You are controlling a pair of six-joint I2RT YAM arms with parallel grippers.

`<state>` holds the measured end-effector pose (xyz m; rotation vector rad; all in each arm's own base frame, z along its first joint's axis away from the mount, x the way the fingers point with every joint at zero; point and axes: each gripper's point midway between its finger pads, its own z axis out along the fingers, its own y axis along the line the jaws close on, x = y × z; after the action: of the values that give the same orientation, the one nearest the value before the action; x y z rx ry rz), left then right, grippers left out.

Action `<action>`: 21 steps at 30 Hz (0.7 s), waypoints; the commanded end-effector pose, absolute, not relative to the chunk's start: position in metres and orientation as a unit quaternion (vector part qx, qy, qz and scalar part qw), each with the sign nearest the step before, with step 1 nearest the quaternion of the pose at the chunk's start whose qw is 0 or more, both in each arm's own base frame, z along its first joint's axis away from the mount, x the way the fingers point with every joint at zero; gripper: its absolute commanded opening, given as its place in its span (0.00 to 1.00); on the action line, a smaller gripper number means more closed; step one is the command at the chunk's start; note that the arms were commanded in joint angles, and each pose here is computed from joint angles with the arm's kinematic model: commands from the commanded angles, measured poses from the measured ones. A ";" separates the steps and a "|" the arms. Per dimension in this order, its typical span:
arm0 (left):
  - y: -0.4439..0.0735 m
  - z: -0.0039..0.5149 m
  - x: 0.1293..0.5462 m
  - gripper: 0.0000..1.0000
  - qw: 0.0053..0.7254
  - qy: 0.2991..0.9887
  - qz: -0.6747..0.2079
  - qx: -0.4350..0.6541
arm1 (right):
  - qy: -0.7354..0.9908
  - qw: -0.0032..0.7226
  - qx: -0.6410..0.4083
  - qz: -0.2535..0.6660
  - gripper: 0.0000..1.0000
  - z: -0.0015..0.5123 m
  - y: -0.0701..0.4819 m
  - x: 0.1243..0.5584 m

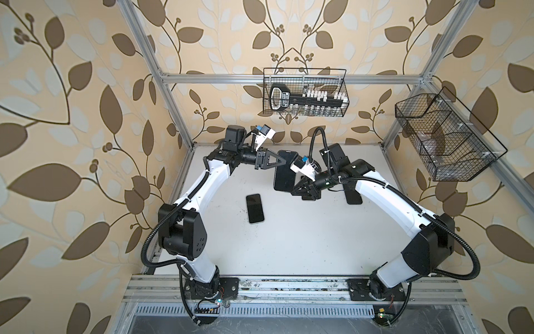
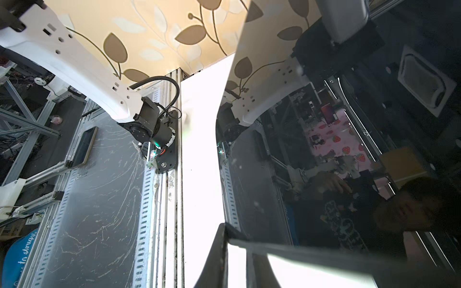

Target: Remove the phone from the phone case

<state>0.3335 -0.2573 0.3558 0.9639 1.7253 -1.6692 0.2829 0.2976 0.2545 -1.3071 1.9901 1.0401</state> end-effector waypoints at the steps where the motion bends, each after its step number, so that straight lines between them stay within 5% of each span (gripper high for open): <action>1: -0.258 0.386 0.312 0.00 0.282 0.610 -0.631 0.388 | 0.711 0.285 -0.526 0.368 0.05 0.261 0.306 0.275; 21: -0.268 0.388 0.302 0.00 0.261 0.608 -0.641 0.389 | 0.707 0.364 -0.540 0.276 0.02 0.260 0.303 0.284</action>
<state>0.3255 -0.2641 0.3575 0.9596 1.7481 -1.7345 0.2773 0.3012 0.2465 -1.4072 1.9180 0.7699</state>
